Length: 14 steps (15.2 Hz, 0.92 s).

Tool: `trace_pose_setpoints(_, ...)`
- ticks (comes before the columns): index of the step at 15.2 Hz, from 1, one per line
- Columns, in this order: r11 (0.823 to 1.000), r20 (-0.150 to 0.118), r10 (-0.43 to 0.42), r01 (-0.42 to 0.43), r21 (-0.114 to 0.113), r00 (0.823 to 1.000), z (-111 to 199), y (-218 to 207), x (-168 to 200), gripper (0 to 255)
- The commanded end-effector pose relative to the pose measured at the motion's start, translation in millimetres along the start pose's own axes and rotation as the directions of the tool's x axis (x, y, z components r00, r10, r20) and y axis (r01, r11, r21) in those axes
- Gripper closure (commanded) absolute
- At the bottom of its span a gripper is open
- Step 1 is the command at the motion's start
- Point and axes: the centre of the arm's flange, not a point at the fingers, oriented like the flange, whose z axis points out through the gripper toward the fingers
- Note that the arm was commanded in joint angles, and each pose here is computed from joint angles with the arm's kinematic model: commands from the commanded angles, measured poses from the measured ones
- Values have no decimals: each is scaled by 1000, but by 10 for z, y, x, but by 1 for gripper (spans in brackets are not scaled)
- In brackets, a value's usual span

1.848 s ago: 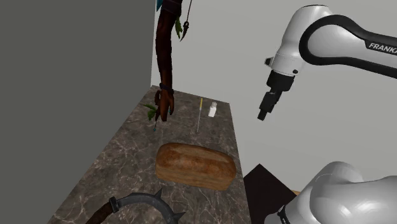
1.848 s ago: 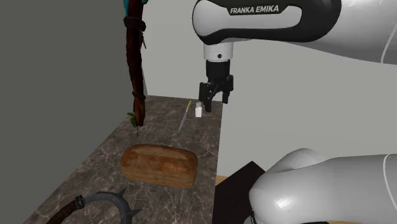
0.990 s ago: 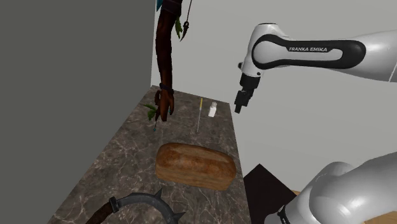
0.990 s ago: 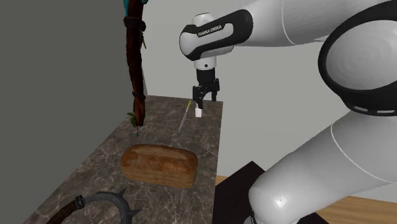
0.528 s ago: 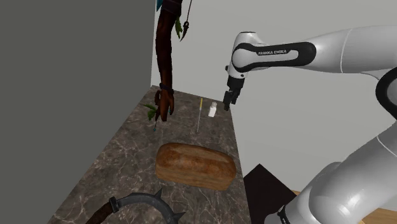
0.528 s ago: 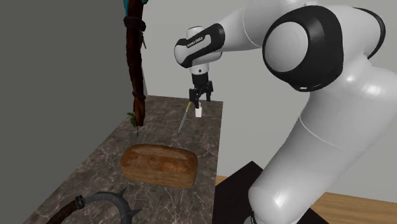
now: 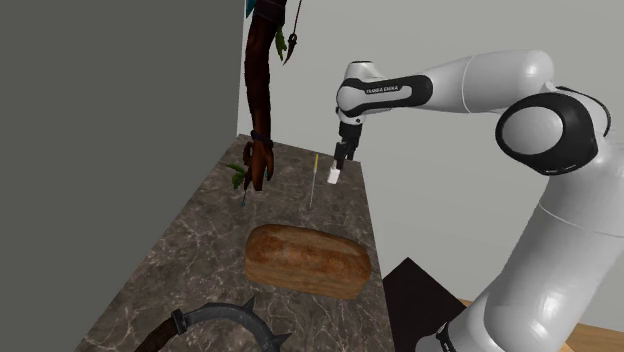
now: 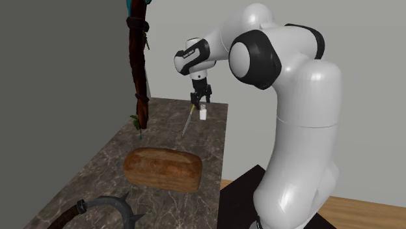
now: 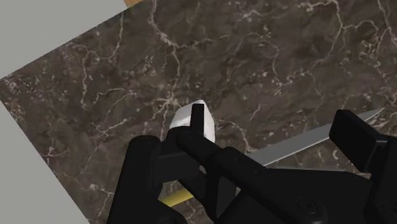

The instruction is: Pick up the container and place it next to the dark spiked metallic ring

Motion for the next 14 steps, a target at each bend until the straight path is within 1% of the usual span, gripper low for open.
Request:
trace_pose_setpoints(1,1000,6,-11,11,-7,1000,92,99,220,0)
trace_pose_setpoints(6,999,19,-38,38,-23,999,333,406,756,0)
trace_pose_setpoints(7,999,21,-40,41,-25,999,359,438,813,0)
trace_pose_setpoints(14,999,21,-40,41,-25,999,728,447,806,0)
